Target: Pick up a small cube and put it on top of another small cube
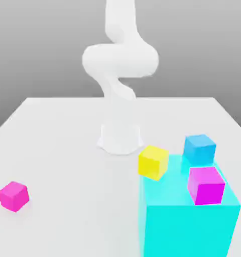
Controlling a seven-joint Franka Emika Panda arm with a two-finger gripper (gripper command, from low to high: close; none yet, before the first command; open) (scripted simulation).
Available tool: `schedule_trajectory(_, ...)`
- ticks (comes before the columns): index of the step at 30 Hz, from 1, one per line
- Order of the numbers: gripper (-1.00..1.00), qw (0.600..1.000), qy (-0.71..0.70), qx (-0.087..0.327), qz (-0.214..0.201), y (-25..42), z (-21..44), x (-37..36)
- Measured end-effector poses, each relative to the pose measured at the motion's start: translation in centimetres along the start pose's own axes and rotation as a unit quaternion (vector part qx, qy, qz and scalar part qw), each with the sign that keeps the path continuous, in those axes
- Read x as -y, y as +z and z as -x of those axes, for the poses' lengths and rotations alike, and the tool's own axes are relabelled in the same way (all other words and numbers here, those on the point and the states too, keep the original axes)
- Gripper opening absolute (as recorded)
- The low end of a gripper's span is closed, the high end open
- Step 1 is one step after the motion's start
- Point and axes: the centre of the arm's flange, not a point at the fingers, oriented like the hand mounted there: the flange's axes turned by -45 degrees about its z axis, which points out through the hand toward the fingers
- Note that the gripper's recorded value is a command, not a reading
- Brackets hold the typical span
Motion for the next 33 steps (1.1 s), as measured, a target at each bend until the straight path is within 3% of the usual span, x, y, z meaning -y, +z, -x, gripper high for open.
schedule_trajectory(5, 0.0, 0.985, 0.148, 0.056, 0.072, 9.5, 1.3, -5.3)
schedule_trajectory(11, 0.0, 0.929, 0.32, 0.109, 0.15, 18.9, 5.7, -13.2)
schedule_trajectory(19, 0.0, 0.795, 0.535, 0.159, 0.236, 27.9, 15.9, -23.6)
schedule_trajectory(27, 0.0, 0.599, 0.72, 0.189, 0.296, 32.8, 29.4, -30.9)
schedule_trajectory(29, 0.0, 0.574, 0.737, 0.192, 0.3, 34.2, 31.6, -31.4)
schedule_trajectory(33, 0.0, 0.567, 0.742, 0.193, 0.302, 37.6, 35.0, -31.8)
